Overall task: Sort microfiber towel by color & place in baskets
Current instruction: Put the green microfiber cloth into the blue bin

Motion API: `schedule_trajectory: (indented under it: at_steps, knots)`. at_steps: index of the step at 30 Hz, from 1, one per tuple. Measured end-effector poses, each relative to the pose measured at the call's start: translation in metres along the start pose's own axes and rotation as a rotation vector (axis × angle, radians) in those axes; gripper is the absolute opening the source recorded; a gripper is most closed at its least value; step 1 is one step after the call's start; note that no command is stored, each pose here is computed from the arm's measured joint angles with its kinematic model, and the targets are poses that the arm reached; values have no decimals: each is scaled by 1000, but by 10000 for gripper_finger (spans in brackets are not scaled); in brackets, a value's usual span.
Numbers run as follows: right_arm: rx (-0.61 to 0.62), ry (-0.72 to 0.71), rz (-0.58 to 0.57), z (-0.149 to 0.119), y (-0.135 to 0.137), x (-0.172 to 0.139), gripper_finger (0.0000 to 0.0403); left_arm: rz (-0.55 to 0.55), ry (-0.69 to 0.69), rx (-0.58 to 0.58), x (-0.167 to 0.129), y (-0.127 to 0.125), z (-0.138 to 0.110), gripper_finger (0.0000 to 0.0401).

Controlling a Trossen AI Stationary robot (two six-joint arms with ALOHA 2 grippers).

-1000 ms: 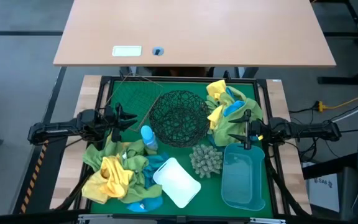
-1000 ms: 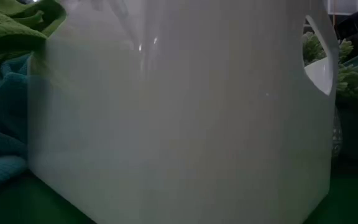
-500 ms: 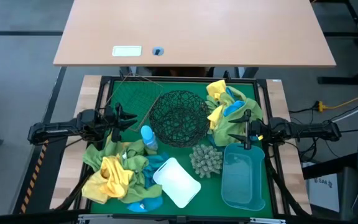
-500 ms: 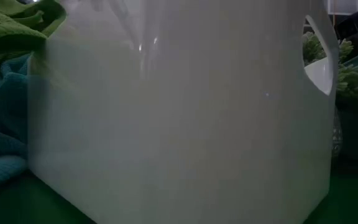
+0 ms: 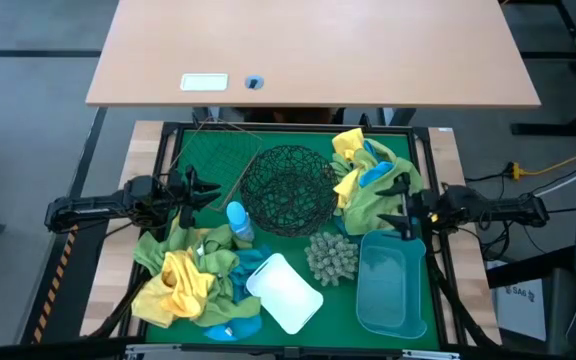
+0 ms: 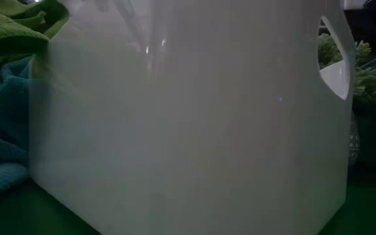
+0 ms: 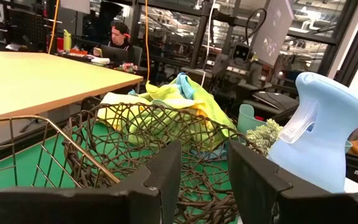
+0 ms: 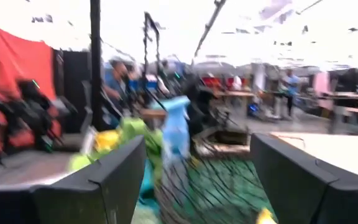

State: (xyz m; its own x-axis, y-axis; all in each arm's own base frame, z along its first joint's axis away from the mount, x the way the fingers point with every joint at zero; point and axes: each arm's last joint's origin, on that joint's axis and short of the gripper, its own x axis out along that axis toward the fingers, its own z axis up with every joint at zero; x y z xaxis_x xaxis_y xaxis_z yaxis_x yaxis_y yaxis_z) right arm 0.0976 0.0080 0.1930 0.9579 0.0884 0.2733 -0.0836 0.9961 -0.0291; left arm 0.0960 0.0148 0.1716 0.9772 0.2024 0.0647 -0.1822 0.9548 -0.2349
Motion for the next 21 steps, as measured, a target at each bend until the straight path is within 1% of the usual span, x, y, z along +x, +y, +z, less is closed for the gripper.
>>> schedule_trajectory:
  at_steps: [3, 5, 9, 14, 15, 18, 21]
  knots:
    - [61, -49, 23, 5, 1, 0, 289, 0, 0, 0, 0, 0, 0, 124]
    - [78, -61, 18, 6, 0, 0, 289, 0, 0, 0, 0, 0, 0, 124]
    - [93, -80, -86, 7, -3, 0, 289, 0, 0, 0, 0, 0, 0, 124]
    - [214, -94, -197, 7, -6, -1, 289, 0, 0, 0, 0, 0, 0, 124]
    - [237, -97, -202, 7, -6, -1, 289, 0, 0, 0, 0, 0, 0, 124]
    - [247, -97, -207, 8, -6, -1, 289, 0, 0, 0, 0, 0, 0, 124]
    - [243, -111, -241, 17, -8, 1, 289, 0, 0, 0, 0, 0, 0, 124]
